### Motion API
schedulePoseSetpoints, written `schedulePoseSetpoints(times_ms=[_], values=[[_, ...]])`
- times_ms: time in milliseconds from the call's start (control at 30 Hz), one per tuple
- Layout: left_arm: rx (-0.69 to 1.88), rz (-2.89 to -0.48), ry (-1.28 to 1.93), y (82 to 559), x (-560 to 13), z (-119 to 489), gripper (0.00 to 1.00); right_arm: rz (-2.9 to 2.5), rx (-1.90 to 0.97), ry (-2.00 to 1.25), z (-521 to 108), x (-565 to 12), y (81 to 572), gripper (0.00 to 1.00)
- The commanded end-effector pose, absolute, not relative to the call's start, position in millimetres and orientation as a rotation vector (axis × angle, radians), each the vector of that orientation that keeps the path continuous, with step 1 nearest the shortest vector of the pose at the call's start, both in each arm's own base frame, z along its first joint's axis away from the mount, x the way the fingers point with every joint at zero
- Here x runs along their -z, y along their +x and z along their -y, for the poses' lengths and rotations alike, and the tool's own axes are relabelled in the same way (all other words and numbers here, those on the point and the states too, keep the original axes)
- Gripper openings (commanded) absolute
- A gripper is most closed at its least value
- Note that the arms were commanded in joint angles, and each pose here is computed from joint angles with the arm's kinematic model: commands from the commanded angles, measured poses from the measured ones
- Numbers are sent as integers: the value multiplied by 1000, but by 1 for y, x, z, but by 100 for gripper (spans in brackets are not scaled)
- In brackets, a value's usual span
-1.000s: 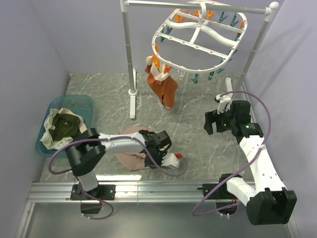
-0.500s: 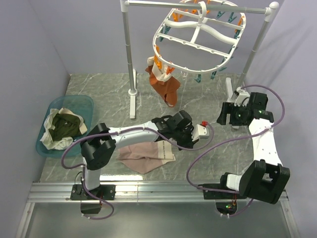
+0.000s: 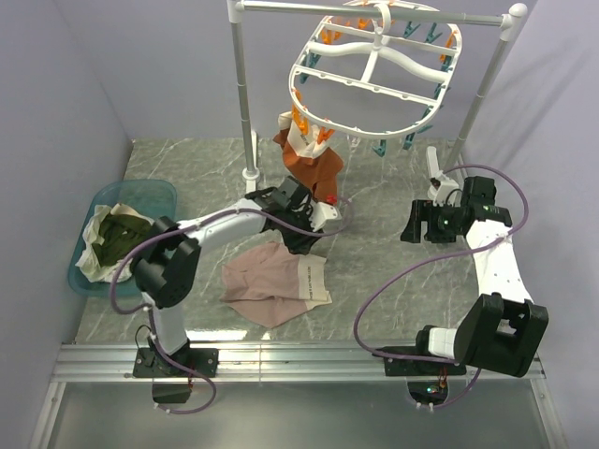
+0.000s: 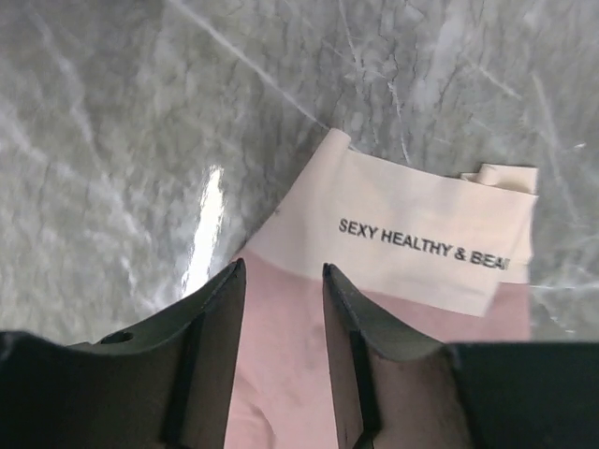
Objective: Clip the underwear to the hanger
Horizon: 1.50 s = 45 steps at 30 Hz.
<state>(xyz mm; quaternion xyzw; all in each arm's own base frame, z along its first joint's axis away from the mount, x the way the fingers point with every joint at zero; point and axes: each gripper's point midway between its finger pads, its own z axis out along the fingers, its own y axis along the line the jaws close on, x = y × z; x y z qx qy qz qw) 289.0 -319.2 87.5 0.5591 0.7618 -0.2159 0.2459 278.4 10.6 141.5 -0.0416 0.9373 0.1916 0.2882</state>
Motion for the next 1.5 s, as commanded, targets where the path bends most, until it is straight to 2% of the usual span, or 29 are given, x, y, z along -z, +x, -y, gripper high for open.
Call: schedulePoseSetpoints(times_ms=[0,167,233,333,367,400,500,700,800,967,1067,1100,1200,1333,1467], values=[[579,-1981,1672,291,-86,337,44,-2514,-534,-147,-16,-140,273,84],[573,-2038,1743,291,-48,337,44,-2521,-509,-171,-13,-140,269,84],[585,-2050,1786,284,-38,333,42,-2517,-500,-179,-12,-142,269,84],[617,-2072,1824,278,-35,324,25,-2519,-507,-176,-13,-141,271,83],[619,-2083,1814,280,-37,320,7,-2517,-508,-176,-13,-142,272,83],[604,-2063,1793,284,-47,320,2,-2517,-513,-168,-13,-141,273,83],[540,-1959,1659,299,-84,324,0,-2509,-524,-174,-14,-143,276,83],[406,-1850,1567,284,-109,317,0,-2504,-530,-165,-15,-141,275,83],[368,-1817,1676,235,-81,313,0,-2506,-528,-166,-15,-139,274,83],[524,-1803,1917,155,-54,304,0,-2514,-503,-177,-12,-137,272,83],[572,-1741,2114,114,-44,288,10,-2519,-504,-177,-12,-136,272,84],[577,-1749,2160,107,-42,279,21,-2517,-505,-178,-12,-136,273,83],[609,-1710,2173,102,-52,277,41,-2516,-516,-170,-13,-136,274,84],[641,-1690,2059,117,-82,294,45,-2514,-524,-159,-14,-135,274,83],[610,-1721,1968,155,-101,308,46,-2516,-520,-161,-14,-134,273,83]])
